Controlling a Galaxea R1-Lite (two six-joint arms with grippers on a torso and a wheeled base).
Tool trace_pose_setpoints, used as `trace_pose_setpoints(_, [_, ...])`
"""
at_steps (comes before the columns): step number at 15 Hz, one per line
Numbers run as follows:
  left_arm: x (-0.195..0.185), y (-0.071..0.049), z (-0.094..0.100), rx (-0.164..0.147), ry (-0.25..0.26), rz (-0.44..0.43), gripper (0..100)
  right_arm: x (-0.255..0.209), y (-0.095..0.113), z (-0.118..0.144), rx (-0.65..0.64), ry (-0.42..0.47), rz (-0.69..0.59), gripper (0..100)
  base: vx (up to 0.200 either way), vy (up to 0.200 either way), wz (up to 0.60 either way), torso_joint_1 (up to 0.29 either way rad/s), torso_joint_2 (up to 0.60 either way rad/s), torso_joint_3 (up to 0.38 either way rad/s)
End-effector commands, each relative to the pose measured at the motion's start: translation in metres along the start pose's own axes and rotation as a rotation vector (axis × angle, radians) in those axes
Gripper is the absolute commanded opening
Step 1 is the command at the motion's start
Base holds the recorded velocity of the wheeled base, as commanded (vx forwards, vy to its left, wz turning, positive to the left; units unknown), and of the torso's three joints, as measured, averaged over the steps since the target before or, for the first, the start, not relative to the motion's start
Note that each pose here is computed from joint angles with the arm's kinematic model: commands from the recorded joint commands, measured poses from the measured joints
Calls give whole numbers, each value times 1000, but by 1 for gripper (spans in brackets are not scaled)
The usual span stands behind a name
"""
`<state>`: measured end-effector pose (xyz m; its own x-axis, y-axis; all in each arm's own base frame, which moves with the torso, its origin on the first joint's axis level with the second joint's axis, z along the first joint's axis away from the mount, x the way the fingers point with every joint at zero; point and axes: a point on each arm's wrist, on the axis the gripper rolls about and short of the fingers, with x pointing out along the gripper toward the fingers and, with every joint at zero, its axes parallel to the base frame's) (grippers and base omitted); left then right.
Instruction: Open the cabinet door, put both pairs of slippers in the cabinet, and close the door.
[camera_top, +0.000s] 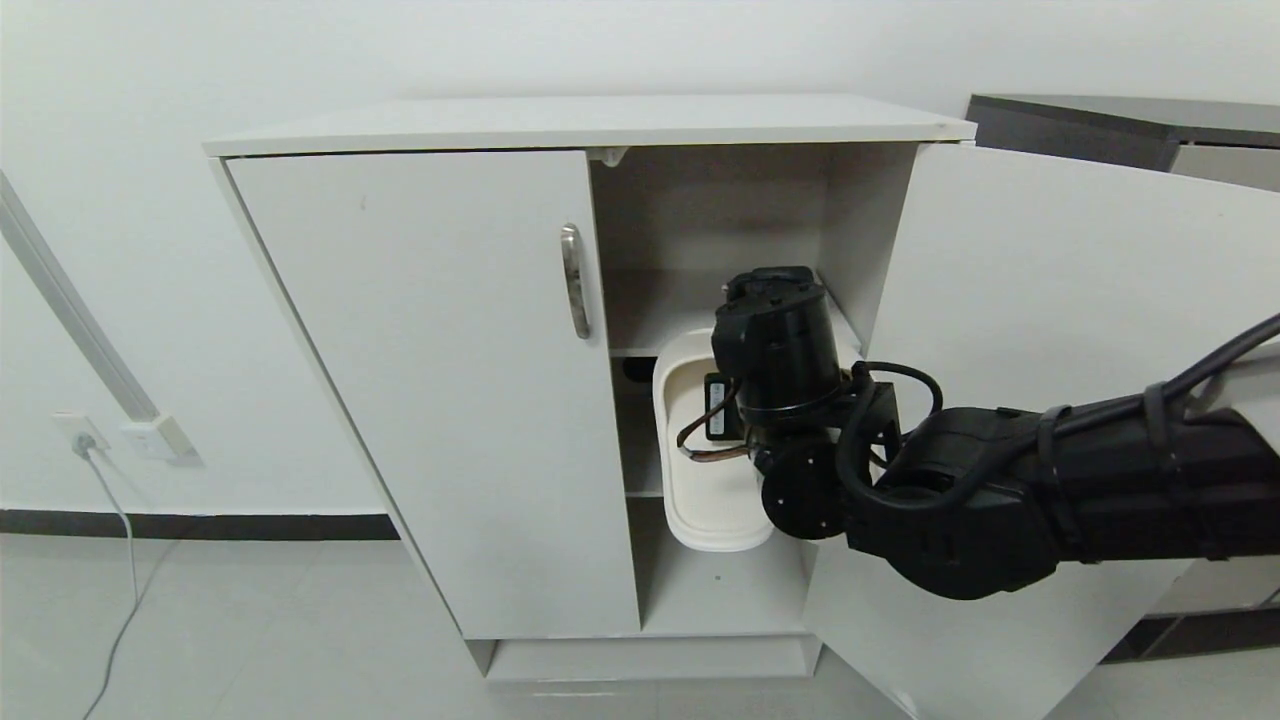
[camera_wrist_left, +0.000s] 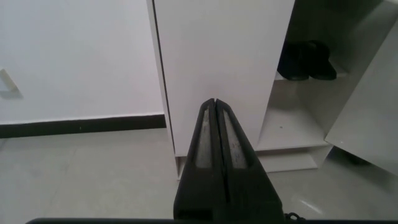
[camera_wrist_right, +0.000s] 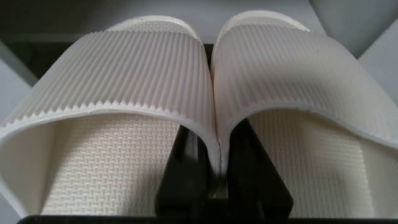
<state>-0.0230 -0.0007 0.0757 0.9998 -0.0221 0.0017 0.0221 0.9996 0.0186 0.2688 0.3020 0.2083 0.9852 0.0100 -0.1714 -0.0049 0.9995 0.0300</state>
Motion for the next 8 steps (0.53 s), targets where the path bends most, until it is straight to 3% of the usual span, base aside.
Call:
trace_pose_setpoints(1, [0,0,0,0,0,-1,0,-1,-1,1,-4,-3,1,0,200,0,0,-2,-2,2])
trace_pose_setpoints(8, [0,0,0,0,3,-1,0,-1,-1,4,-11,-8,2,0,200,0,0,4,1,0])
